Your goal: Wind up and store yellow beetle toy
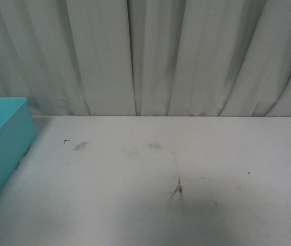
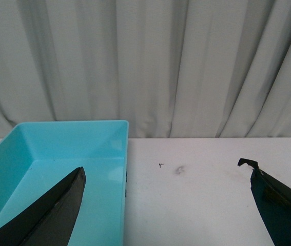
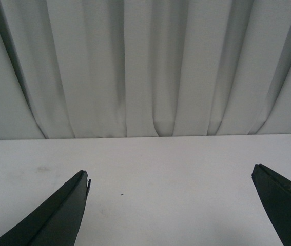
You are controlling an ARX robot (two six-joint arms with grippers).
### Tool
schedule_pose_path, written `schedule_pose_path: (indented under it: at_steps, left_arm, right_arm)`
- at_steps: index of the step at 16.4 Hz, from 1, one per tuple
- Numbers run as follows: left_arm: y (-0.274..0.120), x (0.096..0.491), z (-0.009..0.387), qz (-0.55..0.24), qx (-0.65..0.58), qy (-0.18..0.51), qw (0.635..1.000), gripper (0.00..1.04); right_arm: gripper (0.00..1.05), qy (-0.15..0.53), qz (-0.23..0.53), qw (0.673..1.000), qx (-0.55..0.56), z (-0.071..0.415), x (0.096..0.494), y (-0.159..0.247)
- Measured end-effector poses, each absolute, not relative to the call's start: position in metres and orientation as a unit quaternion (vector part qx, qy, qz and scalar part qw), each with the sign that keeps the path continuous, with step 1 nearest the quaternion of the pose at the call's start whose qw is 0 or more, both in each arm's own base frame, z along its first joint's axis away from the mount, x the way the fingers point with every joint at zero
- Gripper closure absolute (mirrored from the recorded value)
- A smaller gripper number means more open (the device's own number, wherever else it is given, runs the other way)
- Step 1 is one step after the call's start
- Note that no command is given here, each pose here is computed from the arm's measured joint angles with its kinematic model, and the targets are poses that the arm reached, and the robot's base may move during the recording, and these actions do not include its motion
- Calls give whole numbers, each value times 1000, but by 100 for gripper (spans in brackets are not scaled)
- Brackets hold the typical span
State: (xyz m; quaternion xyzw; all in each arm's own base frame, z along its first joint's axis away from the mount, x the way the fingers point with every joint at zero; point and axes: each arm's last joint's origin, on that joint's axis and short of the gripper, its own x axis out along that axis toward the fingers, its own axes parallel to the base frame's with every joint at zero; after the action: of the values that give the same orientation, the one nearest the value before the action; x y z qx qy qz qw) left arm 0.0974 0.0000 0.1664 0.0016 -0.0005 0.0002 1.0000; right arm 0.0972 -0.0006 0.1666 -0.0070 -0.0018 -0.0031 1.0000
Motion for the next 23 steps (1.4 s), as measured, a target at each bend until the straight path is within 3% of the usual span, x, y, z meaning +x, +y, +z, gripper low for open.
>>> schedule_pose_path:
  at_steps: [23]
  left_arm:
    - [0,97,166,0,2,-1,1000,7]
  right_arm:
    - [7,-2,-3,1000,-7,167,97,0]
